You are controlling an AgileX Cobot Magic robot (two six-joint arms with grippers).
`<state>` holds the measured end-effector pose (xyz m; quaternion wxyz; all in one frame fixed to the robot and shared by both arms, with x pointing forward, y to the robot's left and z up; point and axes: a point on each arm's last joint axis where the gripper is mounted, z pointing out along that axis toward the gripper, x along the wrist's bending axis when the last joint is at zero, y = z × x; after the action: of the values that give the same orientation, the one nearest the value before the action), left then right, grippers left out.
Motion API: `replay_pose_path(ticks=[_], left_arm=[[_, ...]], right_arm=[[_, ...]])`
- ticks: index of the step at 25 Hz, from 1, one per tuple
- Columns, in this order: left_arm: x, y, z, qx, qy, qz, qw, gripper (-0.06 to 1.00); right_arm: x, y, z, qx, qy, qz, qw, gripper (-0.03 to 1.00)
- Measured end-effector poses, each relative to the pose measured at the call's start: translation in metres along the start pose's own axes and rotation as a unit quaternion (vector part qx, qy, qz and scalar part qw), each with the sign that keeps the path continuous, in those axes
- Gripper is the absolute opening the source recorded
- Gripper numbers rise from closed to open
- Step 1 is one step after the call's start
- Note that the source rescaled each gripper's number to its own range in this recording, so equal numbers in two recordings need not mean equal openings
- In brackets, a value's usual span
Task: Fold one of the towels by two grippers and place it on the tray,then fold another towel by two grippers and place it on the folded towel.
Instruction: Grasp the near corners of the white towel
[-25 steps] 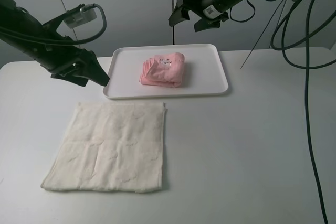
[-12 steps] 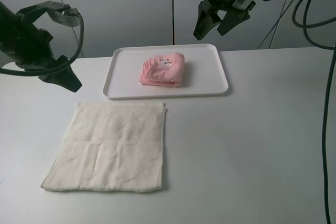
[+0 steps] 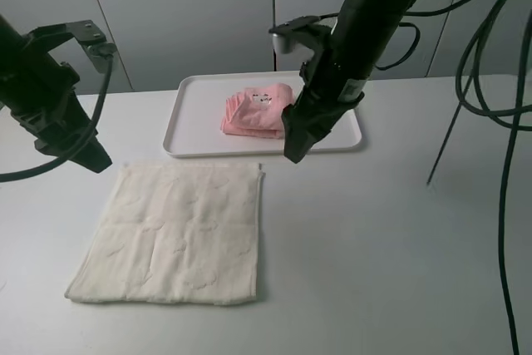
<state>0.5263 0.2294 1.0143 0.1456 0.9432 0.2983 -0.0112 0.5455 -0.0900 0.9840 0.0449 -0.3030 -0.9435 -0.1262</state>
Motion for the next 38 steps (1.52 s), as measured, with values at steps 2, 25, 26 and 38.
replay_pose_path(ticks=[2, 25, 26, 38], left_arm=[[-0.011, 0.002, 0.009, 0.016, -0.009, 0.033, 0.999, 0.96], [-0.054, -0.030, 0.080, 0.119, 0.044, 0.259, 0.958, 0.96], [-0.055, -0.034, 0.082, 0.127, 0.041, 0.264, 0.955, 0.96], [-0.074, -0.081, 0.110, 0.159, 0.011, 0.270, 0.949, 0.96]], right_arm=[[0.022, 0.000, 0.011, 0.012, 0.006, -0.028, 1.000, 0.87], [0.128, 0.012, 0.037, 0.028, -0.006, -0.286, 0.958, 0.87], [0.130, 0.013, 0.037, 0.027, -0.006, -0.305, 0.952, 0.87], [0.153, 0.010, 0.092, 0.077, 0.016, -0.341, 0.937, 0.94]])
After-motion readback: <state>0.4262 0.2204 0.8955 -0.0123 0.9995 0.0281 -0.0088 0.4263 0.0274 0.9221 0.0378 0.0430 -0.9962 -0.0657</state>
